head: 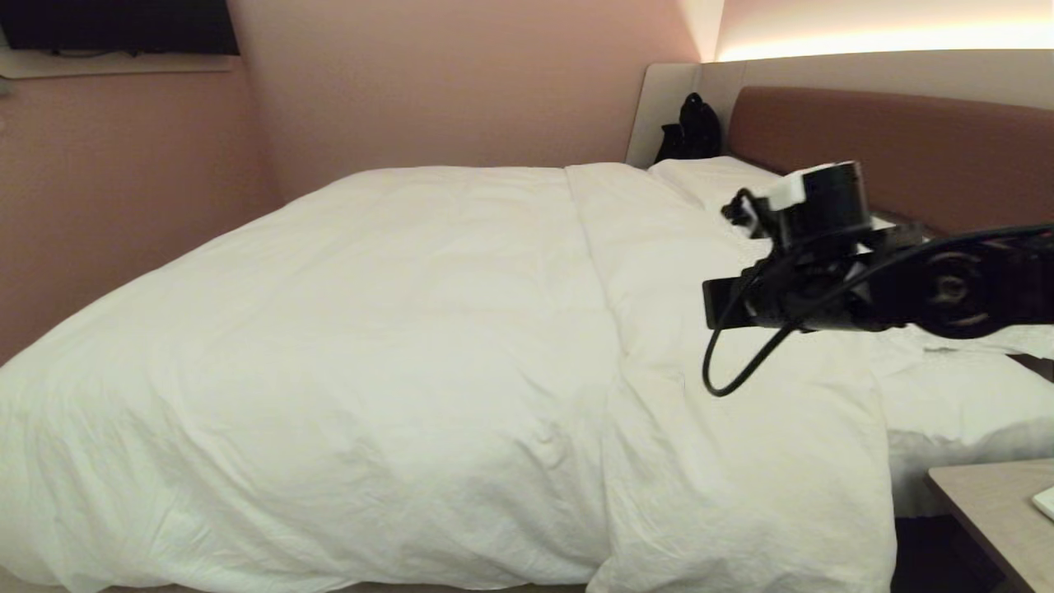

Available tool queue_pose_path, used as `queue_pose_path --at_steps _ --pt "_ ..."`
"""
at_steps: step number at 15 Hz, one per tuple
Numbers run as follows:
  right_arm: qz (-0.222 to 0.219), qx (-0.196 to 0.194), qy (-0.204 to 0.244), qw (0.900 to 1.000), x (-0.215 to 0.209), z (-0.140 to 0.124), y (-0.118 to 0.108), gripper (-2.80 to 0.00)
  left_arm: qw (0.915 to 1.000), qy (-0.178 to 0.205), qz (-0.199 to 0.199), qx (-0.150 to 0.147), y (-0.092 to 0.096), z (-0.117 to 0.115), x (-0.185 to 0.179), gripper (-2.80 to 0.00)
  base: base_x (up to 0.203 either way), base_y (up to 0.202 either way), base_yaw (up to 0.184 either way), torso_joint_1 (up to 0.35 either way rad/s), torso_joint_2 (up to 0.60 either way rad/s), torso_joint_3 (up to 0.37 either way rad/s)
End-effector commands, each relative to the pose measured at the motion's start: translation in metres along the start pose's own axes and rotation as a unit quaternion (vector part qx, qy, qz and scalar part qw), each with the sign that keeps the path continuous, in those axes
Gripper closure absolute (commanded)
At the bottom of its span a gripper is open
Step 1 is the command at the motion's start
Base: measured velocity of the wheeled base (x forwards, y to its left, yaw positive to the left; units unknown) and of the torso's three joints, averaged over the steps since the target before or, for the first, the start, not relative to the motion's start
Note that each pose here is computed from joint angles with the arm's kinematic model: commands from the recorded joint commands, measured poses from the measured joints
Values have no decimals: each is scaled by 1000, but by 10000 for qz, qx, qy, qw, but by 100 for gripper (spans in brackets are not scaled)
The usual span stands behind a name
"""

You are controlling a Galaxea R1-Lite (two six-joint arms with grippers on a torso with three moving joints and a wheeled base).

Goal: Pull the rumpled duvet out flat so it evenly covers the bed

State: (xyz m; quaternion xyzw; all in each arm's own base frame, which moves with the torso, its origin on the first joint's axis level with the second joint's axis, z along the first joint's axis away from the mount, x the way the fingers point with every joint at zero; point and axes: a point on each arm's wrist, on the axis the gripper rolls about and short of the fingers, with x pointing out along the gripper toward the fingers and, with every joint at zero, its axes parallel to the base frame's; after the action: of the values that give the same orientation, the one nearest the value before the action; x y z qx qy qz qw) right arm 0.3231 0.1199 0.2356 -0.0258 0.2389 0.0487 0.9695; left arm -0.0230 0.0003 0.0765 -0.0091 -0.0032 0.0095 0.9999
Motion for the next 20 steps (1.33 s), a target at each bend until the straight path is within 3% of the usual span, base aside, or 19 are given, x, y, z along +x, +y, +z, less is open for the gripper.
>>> queue_pose_path --at_steps 1,8,13,20 --pt "-329 226 -627 9972 -68 16 -22 0 10000 -8 4 -8 0 0 0 0 0 0 0 0 0 0" --pt "-1329 768 -1612 9749 -206 -20 -80 0 10000 -4 4 -1 0 0 0 0 0 0 0 0 0 0" --pt "-1536 983 -2160 9592 -285 -68 -92 0 10000 -8 4 -5 0 0 0 0 0 0 0 0 0 0" --pt "-1984 1037 -2764 9346 -341 -105 -97 0 10000 -7 4 -1 0 0 0 0 0 0 0 0 0 0"
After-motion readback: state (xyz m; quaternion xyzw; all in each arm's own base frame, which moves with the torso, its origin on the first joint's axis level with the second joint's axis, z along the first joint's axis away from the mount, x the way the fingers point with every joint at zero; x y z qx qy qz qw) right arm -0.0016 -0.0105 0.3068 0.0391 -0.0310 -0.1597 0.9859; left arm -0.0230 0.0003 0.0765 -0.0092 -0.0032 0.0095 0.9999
